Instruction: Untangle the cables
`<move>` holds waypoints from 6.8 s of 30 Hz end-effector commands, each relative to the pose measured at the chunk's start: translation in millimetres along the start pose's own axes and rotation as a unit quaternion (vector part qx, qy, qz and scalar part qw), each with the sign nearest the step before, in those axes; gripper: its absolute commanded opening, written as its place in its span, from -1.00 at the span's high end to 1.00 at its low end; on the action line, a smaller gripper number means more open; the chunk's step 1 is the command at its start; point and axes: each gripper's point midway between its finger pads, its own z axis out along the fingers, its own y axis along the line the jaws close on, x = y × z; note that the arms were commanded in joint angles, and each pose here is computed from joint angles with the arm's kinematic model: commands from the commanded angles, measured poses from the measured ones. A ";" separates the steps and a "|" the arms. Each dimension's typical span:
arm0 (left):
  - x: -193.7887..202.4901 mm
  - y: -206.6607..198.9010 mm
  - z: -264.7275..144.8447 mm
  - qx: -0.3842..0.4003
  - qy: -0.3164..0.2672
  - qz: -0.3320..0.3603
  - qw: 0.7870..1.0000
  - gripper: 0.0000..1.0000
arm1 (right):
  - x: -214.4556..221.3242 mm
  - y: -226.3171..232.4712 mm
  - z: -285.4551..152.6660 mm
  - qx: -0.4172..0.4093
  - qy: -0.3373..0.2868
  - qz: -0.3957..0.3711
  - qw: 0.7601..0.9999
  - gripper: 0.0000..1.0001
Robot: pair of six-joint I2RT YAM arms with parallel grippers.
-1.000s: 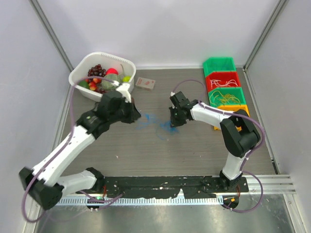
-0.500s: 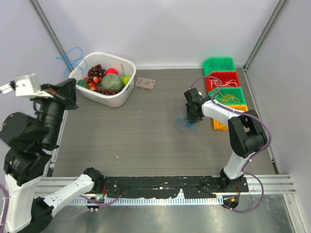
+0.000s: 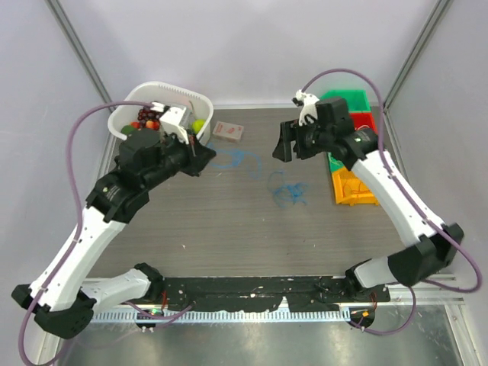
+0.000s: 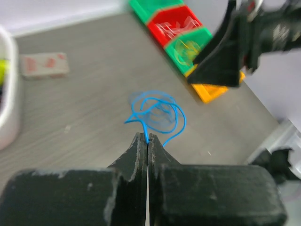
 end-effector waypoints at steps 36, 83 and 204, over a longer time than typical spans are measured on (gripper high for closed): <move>0.6 -100.4 40.0 0.278 0.050 -0.097 0.954 0.89 | 12.3 143.3 -47.9 -0.325 -0.072 -0.051 0.942 0.99; 94.9 35.2 66.5 0.003 0.164 0.113 0.980 -0.84 | -280.6 -323.0 31.0 0.128 -0.424 0.197 0.875 0.99; 30.9 -43.3 76.9 0.173 0.014 -0.126 0.977 -0.68 | -81.1 153.8 -121.2 -0.395 -0.108 0.040 0.911 0.98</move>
